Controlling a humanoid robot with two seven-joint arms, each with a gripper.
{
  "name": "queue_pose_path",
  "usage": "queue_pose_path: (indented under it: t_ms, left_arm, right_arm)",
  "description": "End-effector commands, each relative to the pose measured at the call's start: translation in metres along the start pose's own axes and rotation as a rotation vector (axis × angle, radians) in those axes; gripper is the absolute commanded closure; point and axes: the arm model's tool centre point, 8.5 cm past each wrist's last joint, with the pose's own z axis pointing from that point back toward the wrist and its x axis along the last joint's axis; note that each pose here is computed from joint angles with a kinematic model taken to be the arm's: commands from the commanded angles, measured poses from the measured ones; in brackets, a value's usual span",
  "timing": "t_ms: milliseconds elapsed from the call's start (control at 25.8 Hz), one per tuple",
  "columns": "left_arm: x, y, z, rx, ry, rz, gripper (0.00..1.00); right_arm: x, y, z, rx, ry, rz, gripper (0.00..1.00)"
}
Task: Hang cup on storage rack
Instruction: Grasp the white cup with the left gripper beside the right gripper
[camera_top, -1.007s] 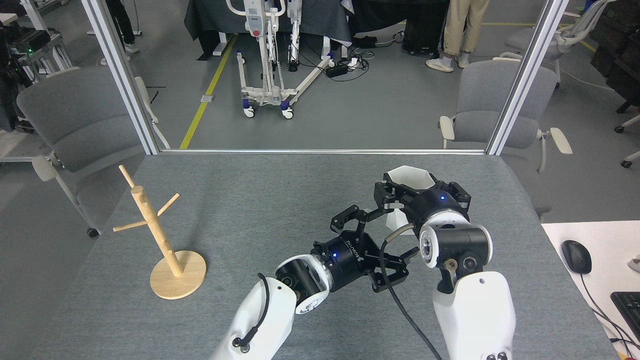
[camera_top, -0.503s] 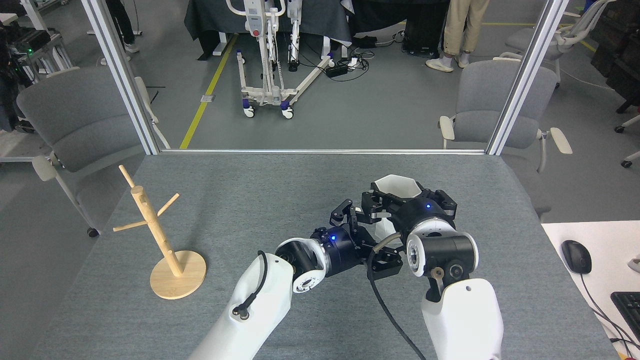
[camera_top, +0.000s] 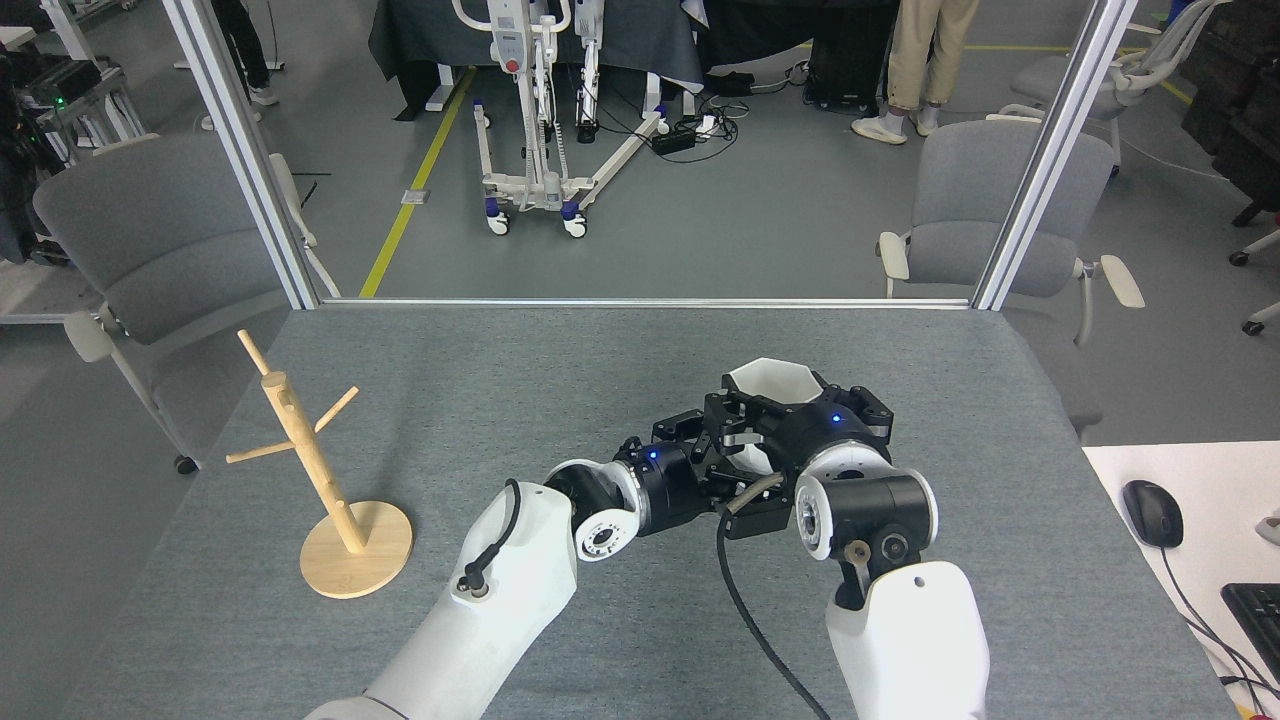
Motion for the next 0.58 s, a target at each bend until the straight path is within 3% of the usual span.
queue_pose_path:
  t_ms: [0,271,310,387,542]
  left_arm:
    - [-0.0138,0.0118,0.0046,0.031,0.039,0.018,0.01]
    - [-0.0170,0.0139,0.0074,0.045,0.046,0.024,0.01]
    - [-0.0168,0.0137,0.0074,0.047,0.047,0.024,0.04]
    - [-0.0167,0.0126,0.0076,0.047,0.050,0.027,0.18]
    - [-0.0174,0.0119,0.0082,0.045,0.052,0.027,0.24]
  right_arm:
    - [0.0019,0.0021,-0.0002,0.004,-0.002,-0.003,1.00]
    - [0.0069,0.0055,-0.0024,0.015,-0.011,-0.003,1.00]
    - [0.0084,0.0052,-0.0023,0.015,-0.014,-0.006,1.00]
    - [0.0099,0.0054,-0.0025,0.016,-0.018,-0.009,1.00]
    - [0.0109,0.0050,-0.0024,0.014,-0.019,-0.009,1.00]
